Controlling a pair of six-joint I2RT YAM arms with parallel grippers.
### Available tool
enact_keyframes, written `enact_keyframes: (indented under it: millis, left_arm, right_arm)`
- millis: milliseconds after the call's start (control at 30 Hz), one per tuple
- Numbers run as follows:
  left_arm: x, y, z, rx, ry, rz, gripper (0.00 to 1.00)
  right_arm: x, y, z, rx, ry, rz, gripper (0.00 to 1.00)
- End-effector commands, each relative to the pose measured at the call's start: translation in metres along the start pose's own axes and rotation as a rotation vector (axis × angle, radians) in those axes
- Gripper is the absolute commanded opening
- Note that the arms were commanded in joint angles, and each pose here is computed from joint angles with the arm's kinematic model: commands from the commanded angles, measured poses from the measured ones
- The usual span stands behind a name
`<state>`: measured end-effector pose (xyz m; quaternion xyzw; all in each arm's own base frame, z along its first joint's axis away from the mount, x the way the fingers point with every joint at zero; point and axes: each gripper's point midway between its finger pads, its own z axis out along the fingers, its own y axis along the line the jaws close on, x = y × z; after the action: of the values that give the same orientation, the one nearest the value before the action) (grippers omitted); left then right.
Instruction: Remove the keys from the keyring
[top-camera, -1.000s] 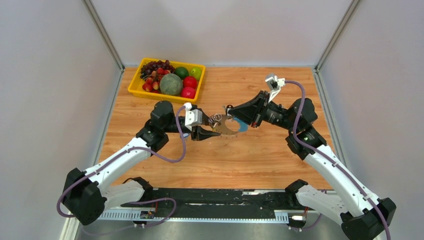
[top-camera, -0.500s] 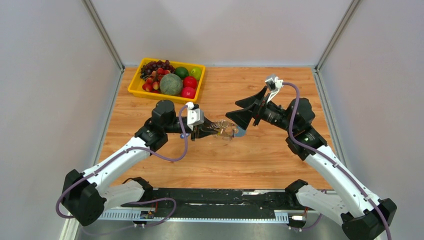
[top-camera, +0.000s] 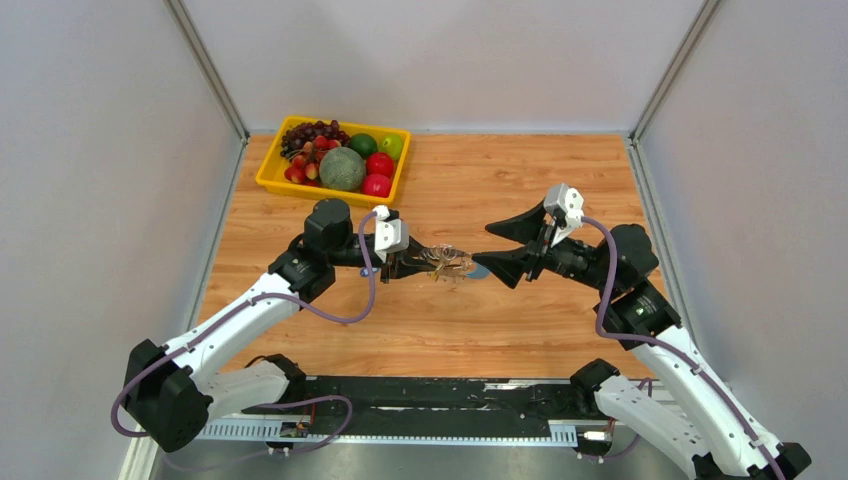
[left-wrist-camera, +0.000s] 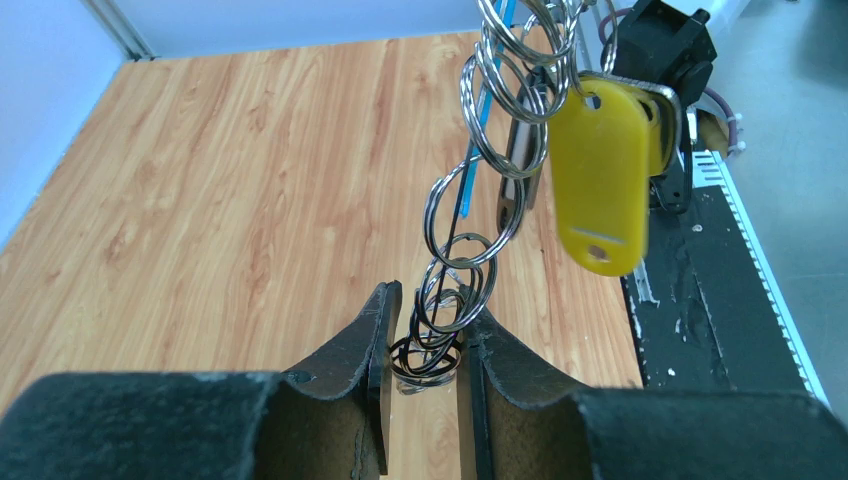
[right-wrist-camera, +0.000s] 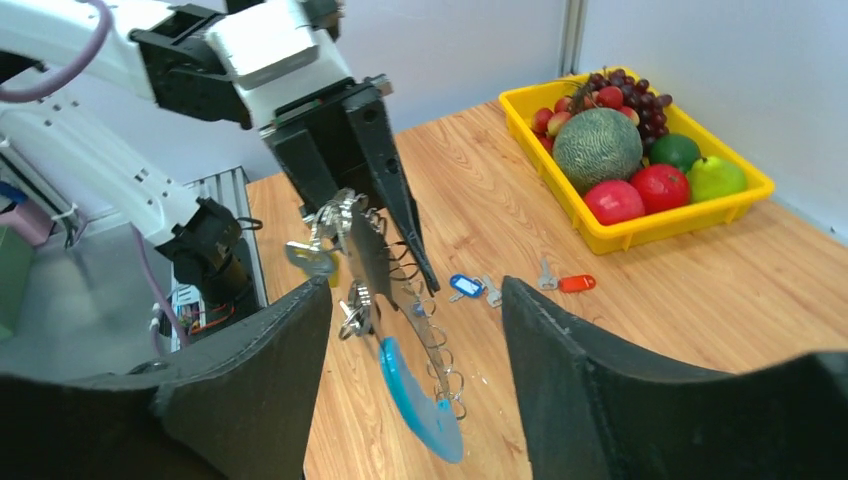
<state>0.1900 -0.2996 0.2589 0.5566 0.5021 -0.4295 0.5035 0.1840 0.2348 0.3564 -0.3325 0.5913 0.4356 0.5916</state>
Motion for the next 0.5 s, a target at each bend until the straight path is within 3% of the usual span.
enact_keyframes:
  millis: [0, 100, 467]
  left_arm:
    - [-0.033, -0.003, -0.002, 0.034, -0.068, 0.113, 0.00]
    - [-0.033, -0.004, -0.002, 0.041, -0.067, 0.113, 0.00]
    - [-0.030, -0.004, 0.000, 0.053, -0.065, 0.104, 0.00]
  right_arm:
    - [-0.002, 0.019, -0.005, -0.109, -0.010, -0.099, 0.62]
    - [-0.001, 0.014, -0.001, -0.092, -0.002, -0.073, 0.55]
    - [0.010, 0.025, 0.016, -0.181, 0.053, -0.020, 0.51]
